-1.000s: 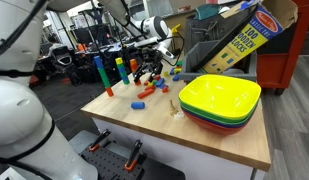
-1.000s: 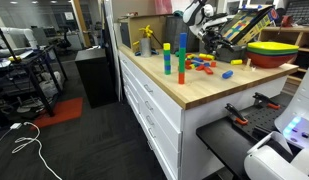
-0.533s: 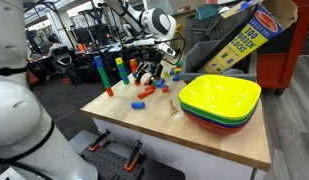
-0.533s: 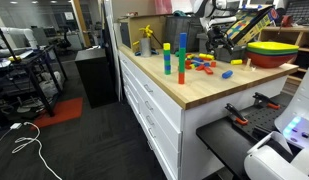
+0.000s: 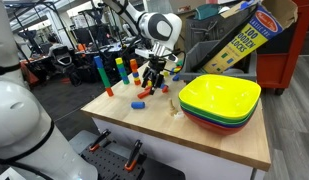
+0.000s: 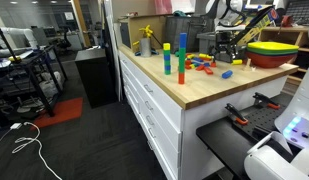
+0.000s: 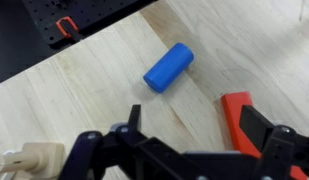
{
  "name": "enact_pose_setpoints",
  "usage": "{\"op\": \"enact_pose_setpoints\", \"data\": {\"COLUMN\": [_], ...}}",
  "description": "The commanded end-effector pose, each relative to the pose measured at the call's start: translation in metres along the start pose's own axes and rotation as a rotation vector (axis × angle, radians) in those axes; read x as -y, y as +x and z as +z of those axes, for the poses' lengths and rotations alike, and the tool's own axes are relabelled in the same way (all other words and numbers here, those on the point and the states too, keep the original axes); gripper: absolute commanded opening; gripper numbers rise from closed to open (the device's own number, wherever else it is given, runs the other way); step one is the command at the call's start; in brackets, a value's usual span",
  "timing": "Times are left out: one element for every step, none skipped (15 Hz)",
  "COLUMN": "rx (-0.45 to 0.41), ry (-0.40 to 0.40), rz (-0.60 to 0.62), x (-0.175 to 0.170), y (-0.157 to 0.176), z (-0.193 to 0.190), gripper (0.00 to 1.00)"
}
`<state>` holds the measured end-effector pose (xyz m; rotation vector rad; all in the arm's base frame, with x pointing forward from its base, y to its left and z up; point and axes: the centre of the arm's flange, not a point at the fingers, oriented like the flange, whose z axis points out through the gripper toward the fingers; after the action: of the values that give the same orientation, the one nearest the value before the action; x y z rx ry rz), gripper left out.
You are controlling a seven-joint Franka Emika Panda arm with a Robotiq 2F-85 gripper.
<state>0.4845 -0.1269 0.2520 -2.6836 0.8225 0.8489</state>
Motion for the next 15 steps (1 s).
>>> {"op": "enact_pose_setpoints", "data": {"rx": [-0.137, -0.164, -0.186, -0.201, -0.211, -0.22, -0.218, -0.213, -0.2, -0.191, -0.176, -0.164, -0.149, -0.14, -0.129], "ry": [0.046, 0.048, 0.055, 0.061, 0.065, 0.068, 0.068, 0.069, 0.061, 0.055, 0.052, 0.048, 0.047, 0.047, 0.048], "rz": [0.14, 0.187, 0.235, 0.287, 0.34, 0.386, 0.434, 0.475, 0.512, 0.54, 0.566, 0.589, 0.603, 0.618, 0.63], "x": [-0.016, -0.02, -0.022, -0.024, -0.026, -0.028, -0.031, -0.032, -0.034, -0.036, -0.037, -0.038, -0.039, -0.04, -0.04], "y": [-0.027, -0.029, -0.03, -0.031, -0.031, -0.032, -0.033, -0.034, -0.036, -0.037, -0.038, -0.039, -0.04, -0.041, -0.041], "z": [0.008, 0.01, 0.011, 0.013, 0.015, 0.017, 0.019, 0.021, 0.024, 0.027, 0.03, 0.033, 0.036, 0.039, 0.042], "gripper": [1.0, 1.0, 1.0, 1.0, 1.0, 1.0, 1.0, 1.0, 1.0, 1.0, 1.0, 1.0, 1.0, 1.0, 1.0]}}
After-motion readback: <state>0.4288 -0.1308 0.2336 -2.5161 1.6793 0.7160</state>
